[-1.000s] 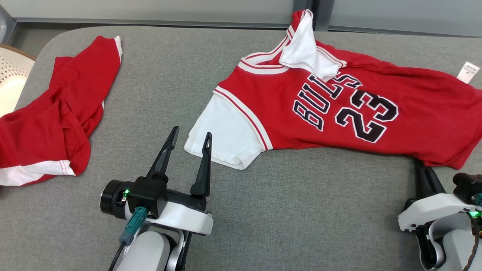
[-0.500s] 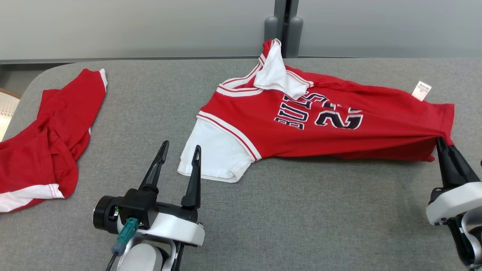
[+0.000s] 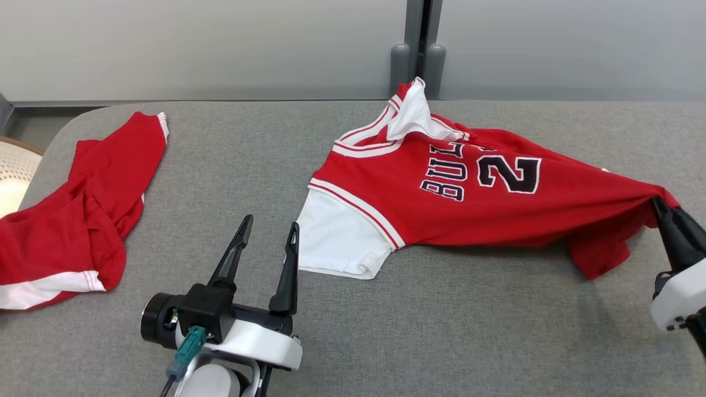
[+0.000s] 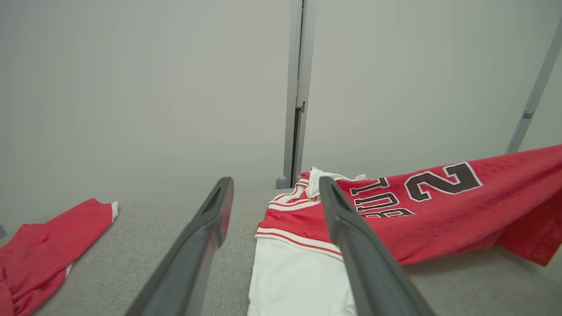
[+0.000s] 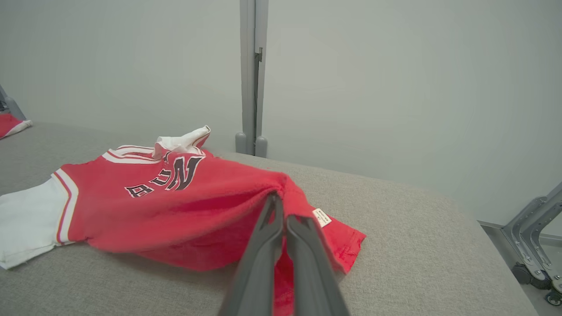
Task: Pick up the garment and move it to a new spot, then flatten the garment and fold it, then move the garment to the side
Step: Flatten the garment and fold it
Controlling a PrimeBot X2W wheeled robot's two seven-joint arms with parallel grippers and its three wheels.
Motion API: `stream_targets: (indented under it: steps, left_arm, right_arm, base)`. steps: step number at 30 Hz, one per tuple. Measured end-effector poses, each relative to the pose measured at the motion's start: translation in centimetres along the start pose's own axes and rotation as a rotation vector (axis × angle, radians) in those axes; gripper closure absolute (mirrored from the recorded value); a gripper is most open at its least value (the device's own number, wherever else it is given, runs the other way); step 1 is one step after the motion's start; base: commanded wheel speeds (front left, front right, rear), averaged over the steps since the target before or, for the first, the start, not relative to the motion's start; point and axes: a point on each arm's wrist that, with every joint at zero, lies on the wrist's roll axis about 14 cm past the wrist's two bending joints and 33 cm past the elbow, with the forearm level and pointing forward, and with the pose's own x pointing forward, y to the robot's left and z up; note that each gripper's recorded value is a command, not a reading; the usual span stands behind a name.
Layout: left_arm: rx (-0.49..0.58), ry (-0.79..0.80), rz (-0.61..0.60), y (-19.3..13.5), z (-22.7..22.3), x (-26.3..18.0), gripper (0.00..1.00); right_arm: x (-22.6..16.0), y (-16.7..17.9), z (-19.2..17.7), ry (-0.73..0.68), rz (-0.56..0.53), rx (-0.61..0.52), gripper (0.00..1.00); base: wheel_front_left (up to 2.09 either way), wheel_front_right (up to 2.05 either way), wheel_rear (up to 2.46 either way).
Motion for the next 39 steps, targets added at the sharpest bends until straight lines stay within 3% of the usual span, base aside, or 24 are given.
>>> stream_targets:
  steps: [7,21,22,23,30,39]
  left_arm:
    - [0.005,0.031,0.026,0.9,-1.0,-0.2,0.0]
    - [0.017,0.088,0.112,3.6,-2.8,0.0,0.0]
    - [0.019,0.093,0.121,3.8,-3.0,0.0,0.0]
    - [0.02,0.096,0.128,4.0,-3.1,0.0,0.0]
    - [0.02,0.1,0.136,4.1,-3.3,0.5,0.0]
    - [0.018,0.066,0.089,2.8,-2.4,1.5,0.0]
  right_arm:
    - [3.7,-0.7,-1.1,0.093,0.025,-0.023,1.0]
    - [12.5,-1.9,-7.2,0.345,0.049,-0.027,1.0]
    - [12.9,-1.7,-7.7,0.356,0.051,-0.022,0.76]
    - [13.2,-1.6,-8.2,0.371,0.054,-0.021,0.0]
    - [13.9,-3.1,-9.2,0.358,0.009,-0.036,0.0]
    - [11.9,-3.8,-5.9,0.109,-0.05,0.057,0.0]
  base:
    - [0.0,0.0,0.0]
    - [0.0,0.0,0.0]
    - [0.0,0.0,0.0]
    - [0.0,0.0,0.0]
    - [0.0,0.0,0.0]
    - [0.0,0.0,0.0]
